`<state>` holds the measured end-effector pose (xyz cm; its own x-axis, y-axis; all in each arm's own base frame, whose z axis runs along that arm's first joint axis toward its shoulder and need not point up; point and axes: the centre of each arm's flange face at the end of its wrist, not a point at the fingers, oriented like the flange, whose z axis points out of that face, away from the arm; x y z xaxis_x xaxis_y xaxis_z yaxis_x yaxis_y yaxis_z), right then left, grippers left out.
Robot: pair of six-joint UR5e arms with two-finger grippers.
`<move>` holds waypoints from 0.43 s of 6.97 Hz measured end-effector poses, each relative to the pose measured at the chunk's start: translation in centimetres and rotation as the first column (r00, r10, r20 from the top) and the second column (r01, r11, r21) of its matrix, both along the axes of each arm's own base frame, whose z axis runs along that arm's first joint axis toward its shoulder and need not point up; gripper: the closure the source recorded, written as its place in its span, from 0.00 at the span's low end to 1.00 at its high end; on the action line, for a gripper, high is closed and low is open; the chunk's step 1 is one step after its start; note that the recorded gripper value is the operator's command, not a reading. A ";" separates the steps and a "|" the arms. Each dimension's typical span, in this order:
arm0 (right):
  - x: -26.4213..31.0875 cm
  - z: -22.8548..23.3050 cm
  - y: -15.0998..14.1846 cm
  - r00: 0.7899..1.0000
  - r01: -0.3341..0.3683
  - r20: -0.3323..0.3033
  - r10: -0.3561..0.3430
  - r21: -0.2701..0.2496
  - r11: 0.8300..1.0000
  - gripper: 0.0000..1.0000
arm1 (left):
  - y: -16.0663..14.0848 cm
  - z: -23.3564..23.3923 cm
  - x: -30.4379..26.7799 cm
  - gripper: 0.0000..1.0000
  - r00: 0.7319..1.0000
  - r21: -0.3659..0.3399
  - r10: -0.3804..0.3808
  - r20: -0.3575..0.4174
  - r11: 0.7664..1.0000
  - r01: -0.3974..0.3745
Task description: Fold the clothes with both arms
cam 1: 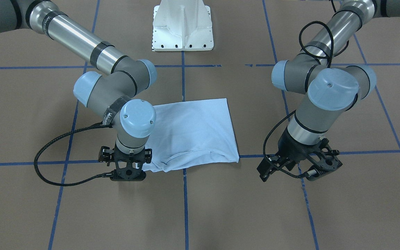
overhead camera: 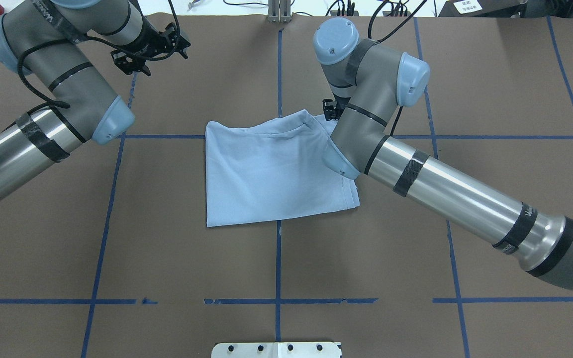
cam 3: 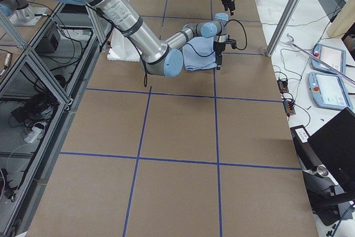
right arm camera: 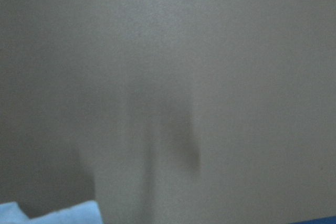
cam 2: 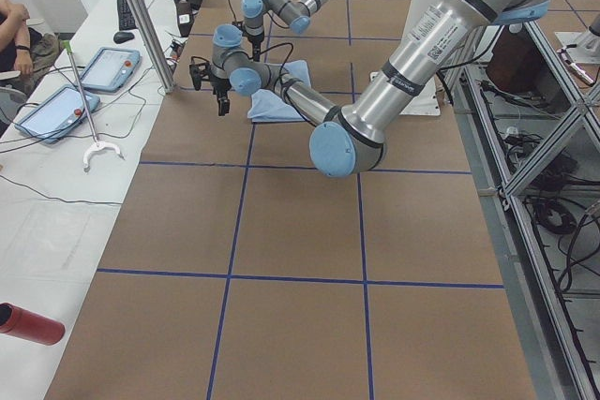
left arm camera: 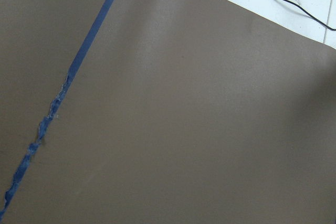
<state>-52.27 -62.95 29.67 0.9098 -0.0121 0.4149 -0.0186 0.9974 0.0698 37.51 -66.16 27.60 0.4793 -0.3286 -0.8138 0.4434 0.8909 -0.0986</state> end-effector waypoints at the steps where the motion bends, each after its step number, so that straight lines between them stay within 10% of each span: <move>1: 1.5 0.0 -1.0 1.000 -0.007 0.004 0.007 0.007 1.000 0.00 | 0.2 0.0 -0.1 0.00 1.000 0.000 0.010 -0.007 1.000 -0.010; 3: 9.8 -0.6 -4.4 0.997 -0.013 0.083 0.011 0.030 0.999 0.00 | 1.0 2.2 -3.5 0.00 0.999 0.056 0.046 0.015 0.997 -0.047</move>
